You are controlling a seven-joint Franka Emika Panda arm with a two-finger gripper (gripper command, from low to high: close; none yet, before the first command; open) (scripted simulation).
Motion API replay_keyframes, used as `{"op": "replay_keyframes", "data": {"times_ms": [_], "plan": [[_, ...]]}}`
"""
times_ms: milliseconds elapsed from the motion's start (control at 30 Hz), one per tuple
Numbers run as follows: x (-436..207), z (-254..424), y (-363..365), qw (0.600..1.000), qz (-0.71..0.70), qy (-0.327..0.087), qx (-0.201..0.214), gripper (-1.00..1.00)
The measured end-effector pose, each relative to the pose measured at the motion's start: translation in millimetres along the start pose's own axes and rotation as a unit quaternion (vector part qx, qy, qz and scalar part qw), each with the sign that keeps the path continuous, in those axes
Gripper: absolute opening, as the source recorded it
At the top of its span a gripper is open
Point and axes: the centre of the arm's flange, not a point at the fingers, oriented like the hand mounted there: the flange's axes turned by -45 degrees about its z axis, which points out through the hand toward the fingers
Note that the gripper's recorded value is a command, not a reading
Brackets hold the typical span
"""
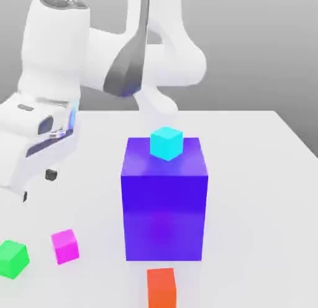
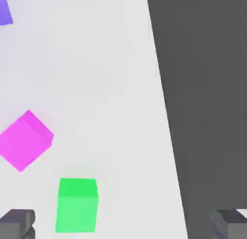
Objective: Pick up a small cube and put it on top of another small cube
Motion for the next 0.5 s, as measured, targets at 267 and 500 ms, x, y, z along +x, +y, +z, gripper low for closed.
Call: {"op": "replay_keyframes", "data": {"times_ms": [267, 500], "plan": [[-7, 68, -39, 0.985, -0.159, 0.056, 0.033, 0.00], [-2, 111, -69, 0.952, -0.282, 0.113, 0.025, 0.00]]}}
